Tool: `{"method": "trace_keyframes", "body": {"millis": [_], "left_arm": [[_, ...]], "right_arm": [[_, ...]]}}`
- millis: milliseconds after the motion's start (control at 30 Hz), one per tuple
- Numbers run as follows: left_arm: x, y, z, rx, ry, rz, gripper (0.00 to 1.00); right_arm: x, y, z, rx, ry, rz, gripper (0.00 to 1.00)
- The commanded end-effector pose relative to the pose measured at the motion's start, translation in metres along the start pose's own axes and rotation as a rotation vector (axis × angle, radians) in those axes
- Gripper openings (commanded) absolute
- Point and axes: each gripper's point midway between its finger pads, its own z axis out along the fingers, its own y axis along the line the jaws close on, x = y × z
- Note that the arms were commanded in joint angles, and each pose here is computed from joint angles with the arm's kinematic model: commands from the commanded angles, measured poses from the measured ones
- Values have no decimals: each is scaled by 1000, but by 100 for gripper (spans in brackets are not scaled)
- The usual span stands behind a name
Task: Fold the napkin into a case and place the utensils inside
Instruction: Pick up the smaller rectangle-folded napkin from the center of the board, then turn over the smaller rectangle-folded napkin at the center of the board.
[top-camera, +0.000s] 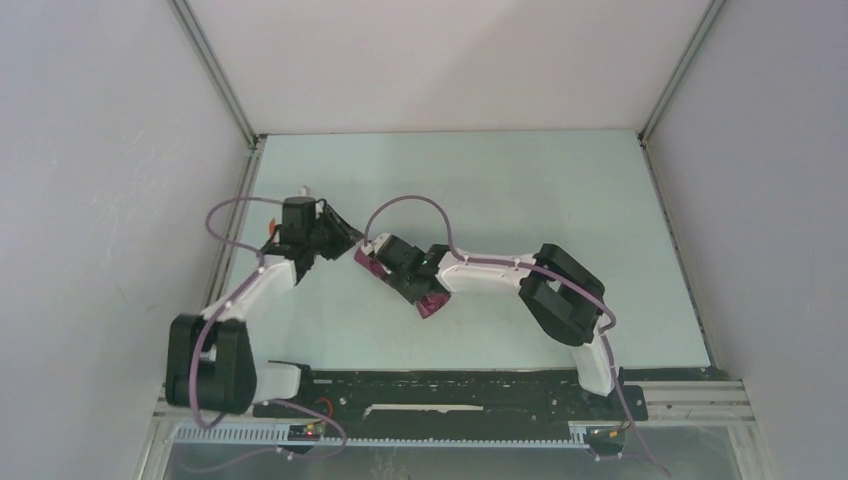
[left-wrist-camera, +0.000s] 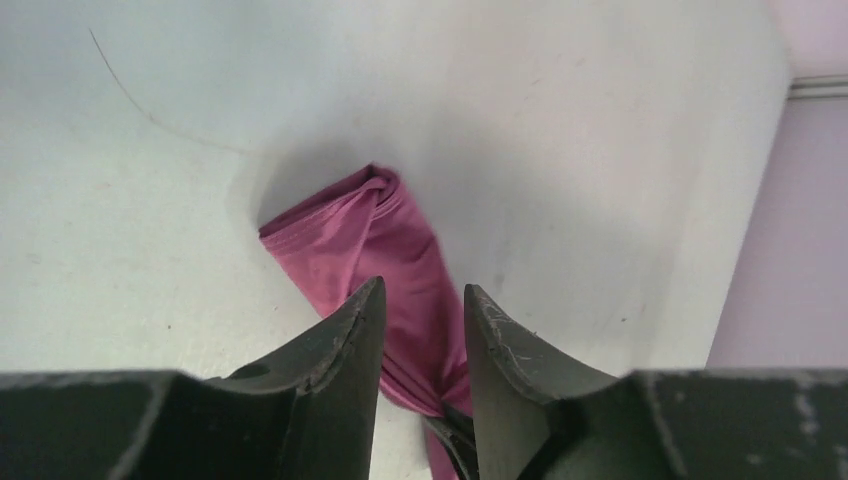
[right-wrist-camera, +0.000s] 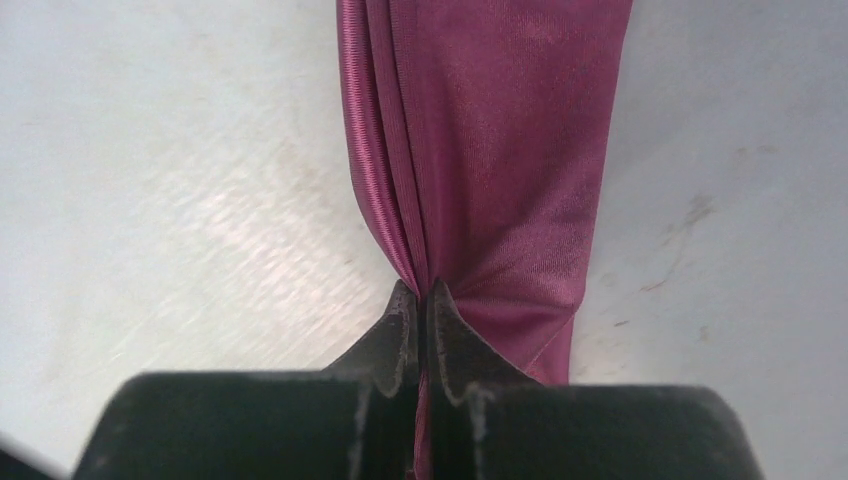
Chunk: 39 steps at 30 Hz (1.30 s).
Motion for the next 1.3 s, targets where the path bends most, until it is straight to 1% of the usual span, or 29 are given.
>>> {"method": "trace_keyframes", "body": {"millis": [0, 67, 167, 200, 233, 267, 333, 400, 533, 600, 733, 767, 833, 867, 900, 933, 967, 1000, 1033, 1100, 1200, 1267], "left_arm": [[-43, -17, -54, -23, -172, 92, 43], [-52, -22, -74, -20, -222, 112, 44], [-57, -28, -95, -7, -268, 133, 45], [-57, -30, -100, 1, -275, 139, 45], [-57, -31, -103, 8, -276, 140, 45], [-56, -32, -104, 13, -273, 144, 45], [-51, -33, -102, 26, -252, 145, 45], [-46, -33, -98, 36, -220, 148, 44], [-35, -37, -85, 67, -155, 152, 43], [-29, -43, -77, 101, -115, 161, 43], [-2, -66, -55, 228, 32, 170, 46], [6, -72, -48, 255, 72, 174, 47], [26, -87, -34, 322, 175, 172, 49], [36, -95, -26, 359, 223, 158, 49], [44, -104, -18, 400, 265, 142, 49], [52, -108, -5, 421, 305, 112, 48], [57, -112, 3, 439, 329, 84, 47], [57, -120, 9, 473, 325, 69, 45], [59, -122, 15, 483, 336, 35, 44], [57, -125, 24, 496, 321, 13, 42], [53, -127, 34, 491, 306, 3, 37], [49, -128, 39, 489, 287, -1, 36]], "right_arm": [[-32, 32, -57, -342, -54, 298, 0], [-45, 37, -76, -500, -85, 438, 0], [-54, 37, -91, -714, -98, 628, 0], [-50, 36, -91, -777, -84, 717, 0], [-58, 32, -95, -840, -116, 742, 0], [-53, 30, -94, -888, -110, 814, 0], [-49, 22, -92, -965, -121, 893, 0], [-42, 10, -88, -1018, -151, 968, 0], [-26, -9, -78, -1081, -206, 1050, 0], [-15, -18, -74, -1081, -224, 1073, 0], [7, -36, -61, -1045, -221, 1102, 0], [12, -40, -59, -1039, -211, 1100, 3], [26, -52, -51, -1007, -158, 1105, 20], [37, -64, -46, -957, -137, 1112, 32], [49, -76, -43, -875, -117, 1106, 44], [70, -89, -38, -746, -78, 1048, 53], [80, -104, -42, -609, -27, 1013, 58], [91, -115, -48, -480, 1, 965, 62], [94, -123, -59, -389, 4, 920, 66], [88, -125, -82, -310, -15, 854, 69], [65, -103, -107, -360, -67, 796, 69], [45, -76, -117, -470, -101, 764, 70]]}}
